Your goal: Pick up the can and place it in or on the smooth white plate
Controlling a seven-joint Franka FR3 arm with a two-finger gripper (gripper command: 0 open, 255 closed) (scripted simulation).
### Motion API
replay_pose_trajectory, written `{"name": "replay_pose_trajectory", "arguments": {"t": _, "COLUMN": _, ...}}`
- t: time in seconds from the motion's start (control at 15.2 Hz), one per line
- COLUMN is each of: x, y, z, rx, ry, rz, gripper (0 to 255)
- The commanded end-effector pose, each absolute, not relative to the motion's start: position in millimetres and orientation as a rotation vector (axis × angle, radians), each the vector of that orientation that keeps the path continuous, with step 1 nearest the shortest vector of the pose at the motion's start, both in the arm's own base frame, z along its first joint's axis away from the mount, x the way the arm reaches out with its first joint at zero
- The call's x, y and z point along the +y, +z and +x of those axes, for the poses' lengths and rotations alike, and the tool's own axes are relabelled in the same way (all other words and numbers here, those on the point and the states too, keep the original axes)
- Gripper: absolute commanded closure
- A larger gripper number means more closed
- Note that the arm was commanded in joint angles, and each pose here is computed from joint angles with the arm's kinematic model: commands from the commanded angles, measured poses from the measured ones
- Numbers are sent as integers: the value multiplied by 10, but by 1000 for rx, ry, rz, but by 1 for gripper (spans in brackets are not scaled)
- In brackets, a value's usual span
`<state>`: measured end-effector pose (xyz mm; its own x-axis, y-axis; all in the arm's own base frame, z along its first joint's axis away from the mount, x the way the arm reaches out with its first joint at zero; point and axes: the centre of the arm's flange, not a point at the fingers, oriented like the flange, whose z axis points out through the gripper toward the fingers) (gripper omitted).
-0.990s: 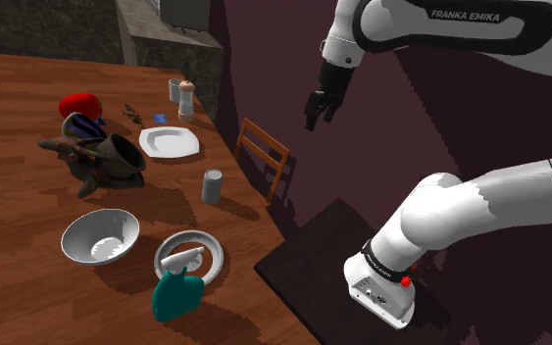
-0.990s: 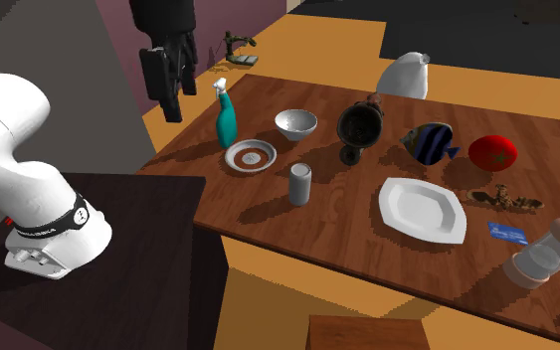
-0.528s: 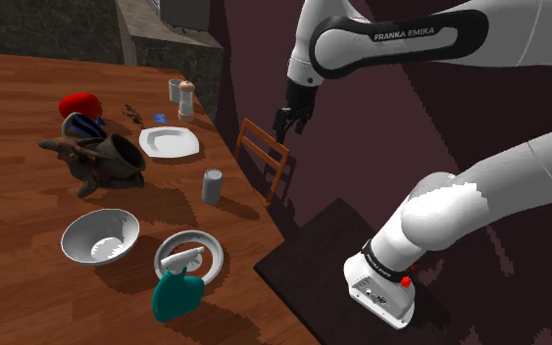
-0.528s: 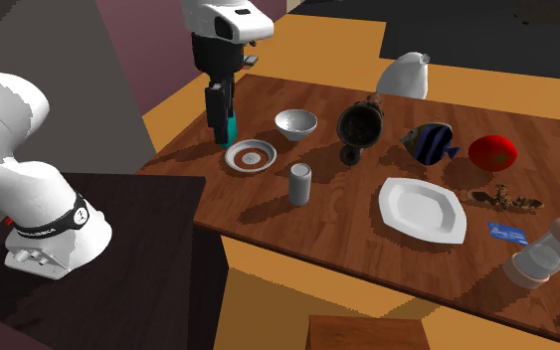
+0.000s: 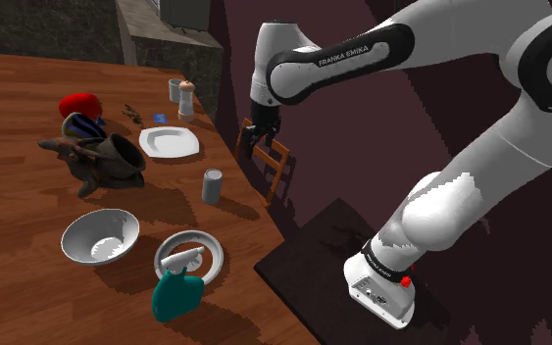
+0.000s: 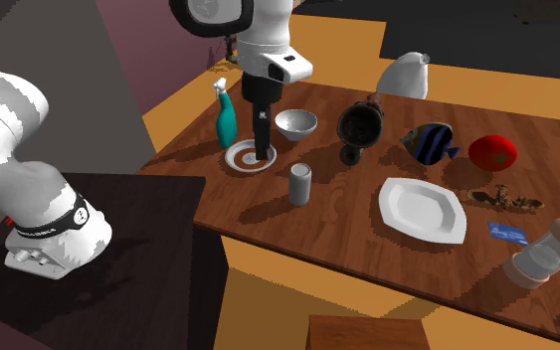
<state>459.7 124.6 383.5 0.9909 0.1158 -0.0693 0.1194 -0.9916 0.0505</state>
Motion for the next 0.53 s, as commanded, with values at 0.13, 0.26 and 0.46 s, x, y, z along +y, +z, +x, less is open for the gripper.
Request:
{"name": "replay_pose_trajectory", "arguments": {"t": 0.13, "x": 1490, "y": 3422, "z": 4897, "rx": 213, "ry": -106, "rz": 3074, "gripper": 0}}
{"name": "replay_pose_trajectory", "arguments": {"t": 0.26, "x": 1612, "y": 3231, "z": 5039, "rx": 228, "ry": -108, "rz": 3070, "gripper": 0}}
{"name": "replay_pose_trajectory", "arguments": {"t": 0.46, "x": 1797, "y": 2944, "z": 5249, "rx": 251, "ry": -112, "rz": 3065, "gripper": 0}}
